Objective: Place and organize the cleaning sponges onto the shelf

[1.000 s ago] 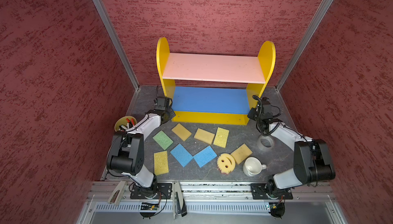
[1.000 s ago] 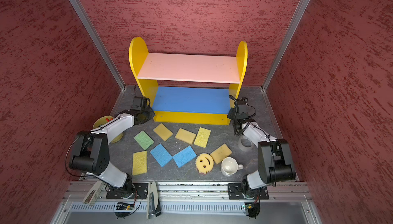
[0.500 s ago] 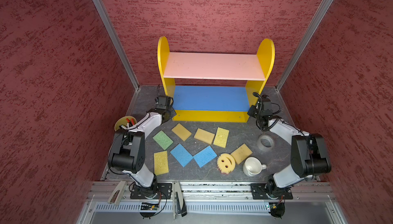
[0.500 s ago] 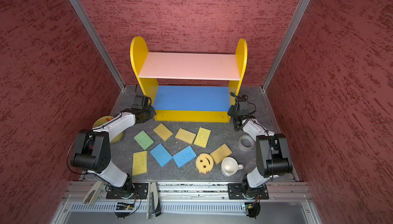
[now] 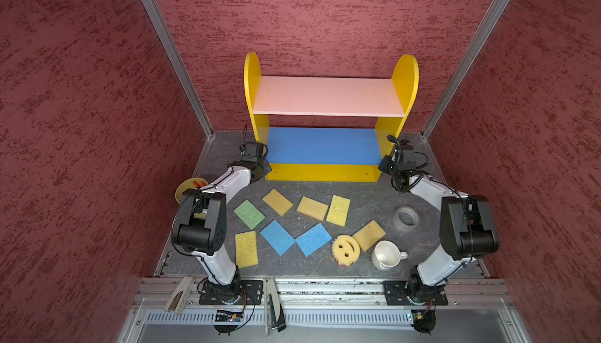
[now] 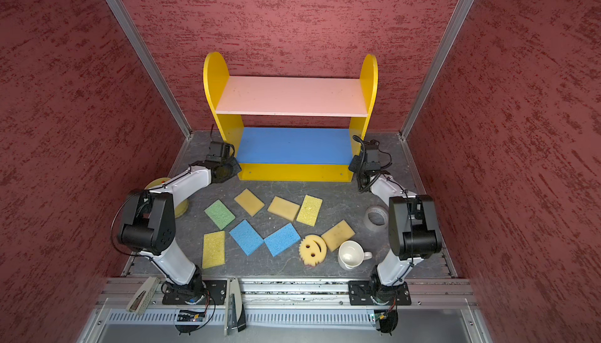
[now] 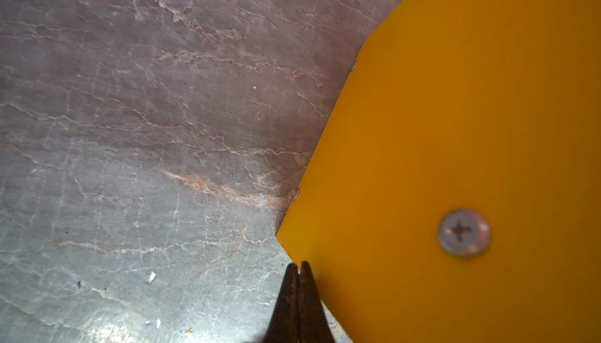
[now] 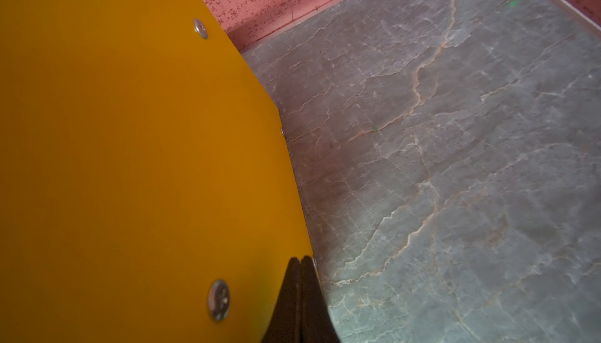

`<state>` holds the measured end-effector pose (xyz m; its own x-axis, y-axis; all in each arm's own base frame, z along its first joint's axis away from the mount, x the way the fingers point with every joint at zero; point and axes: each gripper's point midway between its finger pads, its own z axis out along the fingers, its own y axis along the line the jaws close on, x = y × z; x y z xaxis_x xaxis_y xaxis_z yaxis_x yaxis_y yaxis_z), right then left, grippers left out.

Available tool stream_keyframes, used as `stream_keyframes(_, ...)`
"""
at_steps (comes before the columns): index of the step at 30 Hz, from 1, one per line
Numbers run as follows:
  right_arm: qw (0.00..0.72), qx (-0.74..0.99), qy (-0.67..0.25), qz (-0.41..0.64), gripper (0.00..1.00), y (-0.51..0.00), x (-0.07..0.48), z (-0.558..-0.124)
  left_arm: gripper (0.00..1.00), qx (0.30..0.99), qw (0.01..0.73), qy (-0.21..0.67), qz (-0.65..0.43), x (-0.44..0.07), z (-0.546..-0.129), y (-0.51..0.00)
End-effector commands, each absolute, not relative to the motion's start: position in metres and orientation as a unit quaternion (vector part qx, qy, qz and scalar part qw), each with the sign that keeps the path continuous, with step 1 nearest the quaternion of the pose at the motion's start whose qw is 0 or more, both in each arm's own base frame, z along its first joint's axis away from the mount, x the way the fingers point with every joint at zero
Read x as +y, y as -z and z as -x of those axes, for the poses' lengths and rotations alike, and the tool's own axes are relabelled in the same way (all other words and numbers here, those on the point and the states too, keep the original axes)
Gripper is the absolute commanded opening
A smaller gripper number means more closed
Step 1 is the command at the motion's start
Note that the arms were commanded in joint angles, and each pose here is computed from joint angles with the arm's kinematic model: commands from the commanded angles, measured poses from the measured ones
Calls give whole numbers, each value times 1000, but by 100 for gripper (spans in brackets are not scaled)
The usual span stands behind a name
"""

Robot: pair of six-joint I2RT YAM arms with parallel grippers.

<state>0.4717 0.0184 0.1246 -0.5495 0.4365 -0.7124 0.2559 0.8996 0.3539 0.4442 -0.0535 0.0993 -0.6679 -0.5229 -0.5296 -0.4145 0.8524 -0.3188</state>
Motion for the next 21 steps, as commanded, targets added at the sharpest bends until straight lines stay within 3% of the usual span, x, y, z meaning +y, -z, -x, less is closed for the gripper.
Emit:
stream_keyframes(1, 452, 859, -141, -194, 0, -148, 27, -481, 0, 901, 340, 117, 243, -70, -456, -113)
stream_keyframes(14, 426, 884, -110, -155, 0, -149, 79, -377, 0, 904, 328, 131, 238, -75, -399, -118)
stream_keyframes(19, 393, 900, -127, -138, 11, -136, 116, -333, 2, 903, 329, 139, 237, -76, -383, -120)
stream_keyframes(21, 377, 906, -146, -125, 20, -127, 137, -318, 5, 905, 320, 143, 241, -77, -377, -118)
